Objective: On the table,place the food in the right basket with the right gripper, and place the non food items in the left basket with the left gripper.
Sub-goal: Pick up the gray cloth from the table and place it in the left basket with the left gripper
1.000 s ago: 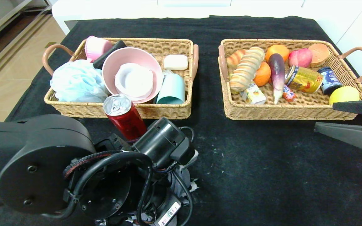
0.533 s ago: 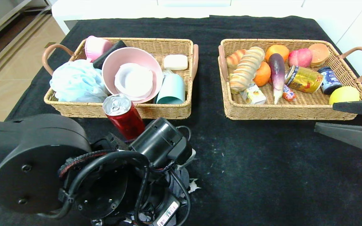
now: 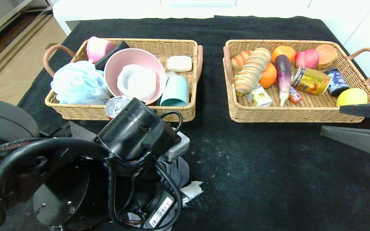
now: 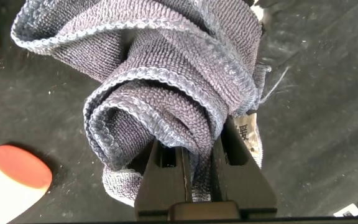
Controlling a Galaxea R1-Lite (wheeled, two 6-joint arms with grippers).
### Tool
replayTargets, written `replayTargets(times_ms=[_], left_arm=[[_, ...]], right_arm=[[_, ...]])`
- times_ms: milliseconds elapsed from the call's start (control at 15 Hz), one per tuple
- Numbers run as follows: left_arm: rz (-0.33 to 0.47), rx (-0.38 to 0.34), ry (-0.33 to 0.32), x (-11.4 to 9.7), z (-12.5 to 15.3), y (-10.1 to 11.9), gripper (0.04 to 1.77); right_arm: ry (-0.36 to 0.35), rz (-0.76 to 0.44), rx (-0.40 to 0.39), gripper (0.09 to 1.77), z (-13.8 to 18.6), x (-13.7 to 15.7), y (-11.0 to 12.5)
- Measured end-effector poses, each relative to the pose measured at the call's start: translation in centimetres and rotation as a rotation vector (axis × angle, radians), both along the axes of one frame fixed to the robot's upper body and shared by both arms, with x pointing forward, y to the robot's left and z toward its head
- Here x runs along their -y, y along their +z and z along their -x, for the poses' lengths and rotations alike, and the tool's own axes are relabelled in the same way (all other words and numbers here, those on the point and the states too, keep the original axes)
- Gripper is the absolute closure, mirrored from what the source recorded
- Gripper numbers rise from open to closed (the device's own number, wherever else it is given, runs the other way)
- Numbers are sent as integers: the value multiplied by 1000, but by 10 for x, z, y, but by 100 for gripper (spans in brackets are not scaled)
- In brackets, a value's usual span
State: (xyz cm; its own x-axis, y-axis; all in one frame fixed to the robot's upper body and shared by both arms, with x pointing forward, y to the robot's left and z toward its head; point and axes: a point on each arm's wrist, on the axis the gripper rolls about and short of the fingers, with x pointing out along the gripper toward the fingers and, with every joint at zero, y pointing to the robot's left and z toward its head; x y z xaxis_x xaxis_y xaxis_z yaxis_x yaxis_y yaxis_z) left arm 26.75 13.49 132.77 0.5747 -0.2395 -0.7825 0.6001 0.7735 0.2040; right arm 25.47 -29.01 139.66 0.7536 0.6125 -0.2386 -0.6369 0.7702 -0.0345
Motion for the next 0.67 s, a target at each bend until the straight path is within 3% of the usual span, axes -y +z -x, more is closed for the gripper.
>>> replayTargets(times_ms=[667], left_arm=[[65,15,0,-5,6,12,155]], right_arm=[[1,0,0,16,0,0,0]])
